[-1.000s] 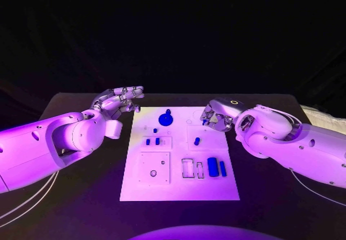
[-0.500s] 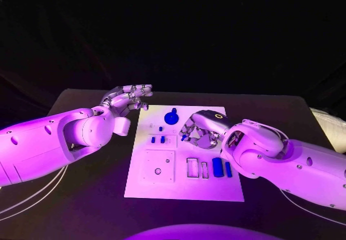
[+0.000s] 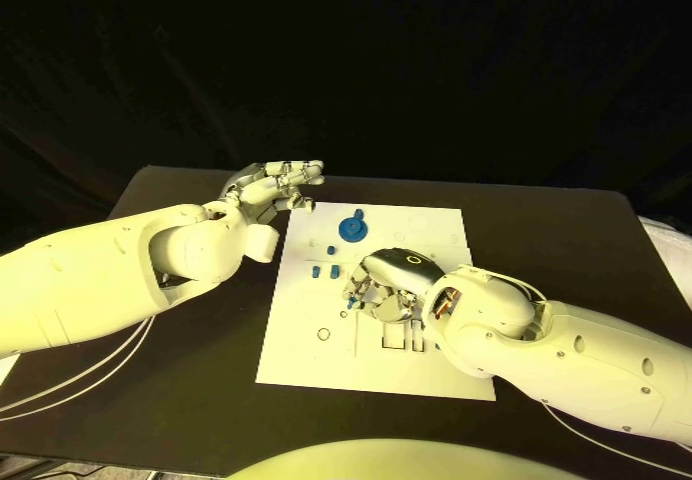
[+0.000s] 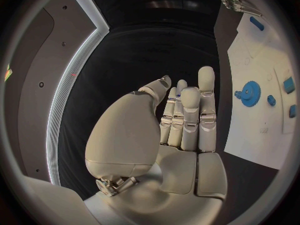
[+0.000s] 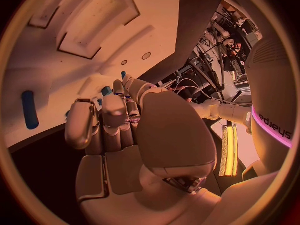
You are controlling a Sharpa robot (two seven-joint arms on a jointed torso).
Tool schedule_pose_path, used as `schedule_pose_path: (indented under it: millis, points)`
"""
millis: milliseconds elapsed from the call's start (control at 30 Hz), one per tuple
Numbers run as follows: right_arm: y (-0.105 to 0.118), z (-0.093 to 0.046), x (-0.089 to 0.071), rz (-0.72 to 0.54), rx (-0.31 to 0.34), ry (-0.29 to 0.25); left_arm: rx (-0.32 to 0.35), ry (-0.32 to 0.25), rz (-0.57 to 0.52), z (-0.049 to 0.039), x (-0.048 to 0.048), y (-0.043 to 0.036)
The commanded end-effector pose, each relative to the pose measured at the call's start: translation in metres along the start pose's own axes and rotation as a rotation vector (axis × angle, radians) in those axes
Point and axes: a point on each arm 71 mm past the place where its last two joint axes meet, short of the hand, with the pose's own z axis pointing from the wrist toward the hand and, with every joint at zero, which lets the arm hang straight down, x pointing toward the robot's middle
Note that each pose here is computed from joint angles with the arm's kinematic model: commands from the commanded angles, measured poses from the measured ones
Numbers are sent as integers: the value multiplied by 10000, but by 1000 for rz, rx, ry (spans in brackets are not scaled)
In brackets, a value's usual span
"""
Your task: Assemble the parts on the task board
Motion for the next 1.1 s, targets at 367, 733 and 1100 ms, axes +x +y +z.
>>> schedule_pose_path:
  millis: [367,733,1100]
  points:
    - [13,91,150,-78,8,48,6,20,1,10,39,-2]
    - [14,115,184,-89,12,60,4,24,6,10,39,-2]
    - [15,120,242,-96,20,103,1,26,6,7,40,-1]
